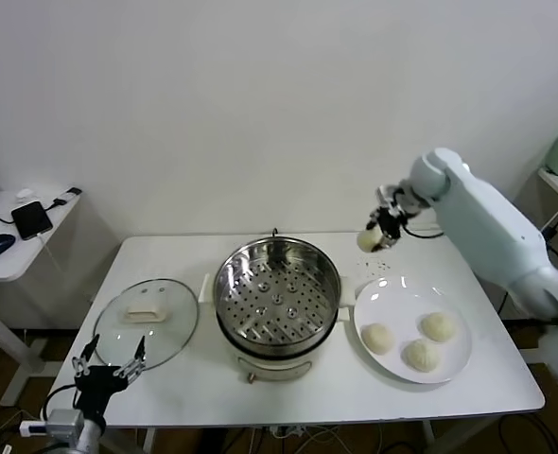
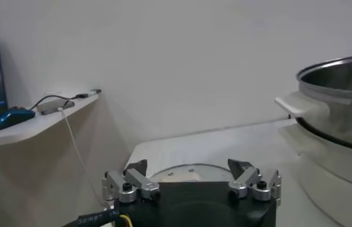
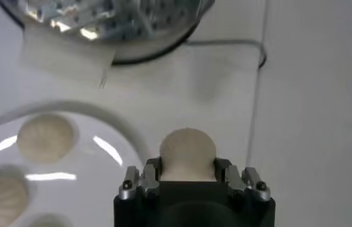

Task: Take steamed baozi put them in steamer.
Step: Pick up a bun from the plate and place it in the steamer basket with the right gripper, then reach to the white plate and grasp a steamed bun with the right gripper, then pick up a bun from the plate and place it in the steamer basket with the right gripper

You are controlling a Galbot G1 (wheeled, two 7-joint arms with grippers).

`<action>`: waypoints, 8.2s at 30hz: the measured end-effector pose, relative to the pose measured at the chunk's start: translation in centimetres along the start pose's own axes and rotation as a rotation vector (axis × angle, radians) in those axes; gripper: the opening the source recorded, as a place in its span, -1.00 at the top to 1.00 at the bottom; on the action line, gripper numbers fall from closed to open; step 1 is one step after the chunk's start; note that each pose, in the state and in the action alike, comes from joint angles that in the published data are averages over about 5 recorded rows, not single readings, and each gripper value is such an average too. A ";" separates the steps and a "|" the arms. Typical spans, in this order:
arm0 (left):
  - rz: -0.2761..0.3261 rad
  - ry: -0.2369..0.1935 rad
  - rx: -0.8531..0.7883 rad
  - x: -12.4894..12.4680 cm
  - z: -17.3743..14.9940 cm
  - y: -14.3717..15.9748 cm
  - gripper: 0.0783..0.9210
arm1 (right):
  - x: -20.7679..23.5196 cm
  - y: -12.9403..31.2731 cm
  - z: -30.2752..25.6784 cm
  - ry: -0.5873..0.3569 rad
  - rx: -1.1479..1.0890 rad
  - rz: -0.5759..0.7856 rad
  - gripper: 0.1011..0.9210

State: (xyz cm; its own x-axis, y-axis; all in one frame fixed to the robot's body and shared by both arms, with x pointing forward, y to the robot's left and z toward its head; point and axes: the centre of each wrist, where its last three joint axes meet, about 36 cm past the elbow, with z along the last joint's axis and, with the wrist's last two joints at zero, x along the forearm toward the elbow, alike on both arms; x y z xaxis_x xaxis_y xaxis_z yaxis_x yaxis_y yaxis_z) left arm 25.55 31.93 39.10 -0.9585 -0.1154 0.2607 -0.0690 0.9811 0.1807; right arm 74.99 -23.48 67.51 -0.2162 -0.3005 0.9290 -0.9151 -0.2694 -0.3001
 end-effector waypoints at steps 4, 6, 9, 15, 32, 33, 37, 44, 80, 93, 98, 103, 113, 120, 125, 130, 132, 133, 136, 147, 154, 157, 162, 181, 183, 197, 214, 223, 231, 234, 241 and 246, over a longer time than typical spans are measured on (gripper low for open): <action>-0.007 -0.008 0.002 0.2 -0.3 0.0 -0.77 | 0.5 -2.7 -3.8 -0.075 0.122 -0.034 -0.14; -0.013 -0.013 0.007 0.2 -0.5 0.0 -0.77 | 0.5 -3.7 -5.7 -0.102 0.204 -0.049 -0.14; -0.021 -0.017 0.015 0.3 -0.6 0.1 -0.77 | 0.3 -4.8 -8.6 -0.124 0.344 -0.075 -0.14; -0.039 -0.027 0.030 0.6 -0.9 0.1 -0.77 | -1.4 -5.5 -13.0 -0.119 0.631 -0.146 -0.14; -0.076 -0.042 0.061 0.8 -1.4 0.0 -0.77 | -7.4 -3.7 -18.5 -0.058 1.087 -0.284 -0.15; -0.077 -0.043 0.063 0.8 -1.4 0.0 -0.77 | -7.7 -3.7 -18.6 -0.055 1.097 -0.285 -0.15; -0.079 -0.043 0.069 0.8 -1.4 0.0 -0.77 | -9.2 -3.3 -19.1 -0.050 1.128 -0.287 -0.15; -0.079 -0.041 0.072 0.7 -1.4 0.0 -0.77 | -11.8 -2.6 -19.2 -0.047 1.130 -0.269 -0.14; -0.036 -0.040 0.081 0.2 -2.0 -0.8 -0.77 | -1.7 -2.1 -15.5 -0.010 0.946 -0.161 -0.76; -0.002 -0.042 0.076 0.1 -2.2 -1.0 -0.77 | 5.3 4.5 -5.3 -0.006 0.140 -0.037 -0.76; 0.004 -0.041 0.073 0.1 -2.3 -1.0 -0.77 | 5.9 8.0 -2.2 0.008 -0.039 -0.034 -0.76; 0.012 -0.040 0.071 0.0 -2.5 -1.0 -0.77 | 4.6 11.1 -0.2 0.018 -0.134 -0.045 -0.76; 0.040 -0.026 0.084 0.6 -2.7 -1.1 -0.77 | -2.1 16.5 2.6 0.065 -0.212 -0.105 -0.76; 0.051 -0.016 0.084 0.9 -2.7 -1.2 -0.77 | -6.7 19.3 3.9 0.075 -0.239 -0.141 -0.76; 0.057 -0.010 0.084 1.1 -2.5 -1.3 -0.77 | -9.2 20.7 4.4 0.077 -0.246 -0.162 -0.76; 0.061 -0.007 0.084 1.2 -2.4 -1.4 -0.77 | -10.7 21.2 4.8 0.082 -0.240 -0.173 -0.76; 0.061 -0.005 0.083 1.2 -2.3 -1.4 -0.77 | -11.2 21.4 4.9 0.086 -0.237 -0.178 -0.76; 0.060 -0.005 0.082 1.2 -2.3 -1.4 -0.77 | -11.5 21.4 5.0 0.087 -0.237 -0.181 -0.76; 0.059 -0.002 0.081 1.2 -2.2 -1.4 -0.77 | -12.2 21.6 5.1 0.092 -0.238 -0.187 -0.76; 0.062 0.002 0.084 1.1 -2.0 -1.4 -0.77 | -14.0 21.4 5.7 0.102 -0.248 -0.208 -0.76; 0.064 0.007 0.087 0.8 -1.8 -1.5 -0.77 | -15.0 21.3 5.9 0.103 -0.256 -0.224 -0.76; 0.065 0.009 0.088 0.6 -1.8 -1.5 -0.77 | -15.4 21.3 5.9 0.101 -0.260 -0.228 -0.76; 0.069 0.014 0.090 0.4 -1.6 -1.6 -0.77 | -15.8 21.4 6.0 0.099 -0.266 -0.232 -0.76; 0.087 0.002 0.099 0.2 -1.8 -2.3 -0.77 | -13.0 20.8 6.8 0.091 -0.297 -0.193 -0.16; 0.089 -0.004 0.100 0.1 -1.9 -2.4 -0.77 | -11.7 20.6 6.9 0.094 -0.299 -0.184 -0.16; 0.094 -0.037 0.082 -0.6 -2.7 -3.1 -0.77 | 1.8 13.9 1.5 0.045 -0.299 -0.098 -0.16; 0.072 -0.040 0.084 -0.9 -2.8 -2.6 -0.77 | 1.5 4.4 -15.9 0.007 -0.226 -0.187 -0.16; 0.067 -0.050 0.100 -1.2 -3.1 -2.3 -0.77 | -4.8 2.4 -21.8 0.063 -0.210 -0.225 -0.16; 0.082 -0.052 0.112 -1.6 -3.1 -2.7 -0.77 | -10.2 2.2 -24.7 0.102 -0.206 -0.227 -0.16; 0.086 -0.055 0.115 -1.8 -3.1 -2.7 -0.77 | -11.7 2.3 -25.5 0.108 -0.204 -0.230 -0.16; 0.094 -0.055 0.123 -2.1 -3.0 -2.9 -0.77 | -14.2 2.8 -26.8 0.116 -0.197 -0.239 -0.16; 0.097 -0.054 0.125 -2.3 -2.9 -3.0 -0.77 | -15.0 3.1 -27.1 0.117 -0.195 -0.240 -0.23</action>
State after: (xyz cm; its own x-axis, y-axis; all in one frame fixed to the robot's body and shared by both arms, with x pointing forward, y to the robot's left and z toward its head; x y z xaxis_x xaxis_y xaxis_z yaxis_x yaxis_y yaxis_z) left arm 28.74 28.76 40.73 -0.9755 -0.0140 0.2197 -0.0060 0.9993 0.0371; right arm 66.19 5.03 58.52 -0.0138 -0.1392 0.9902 -0.9901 -0.1364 -0.0330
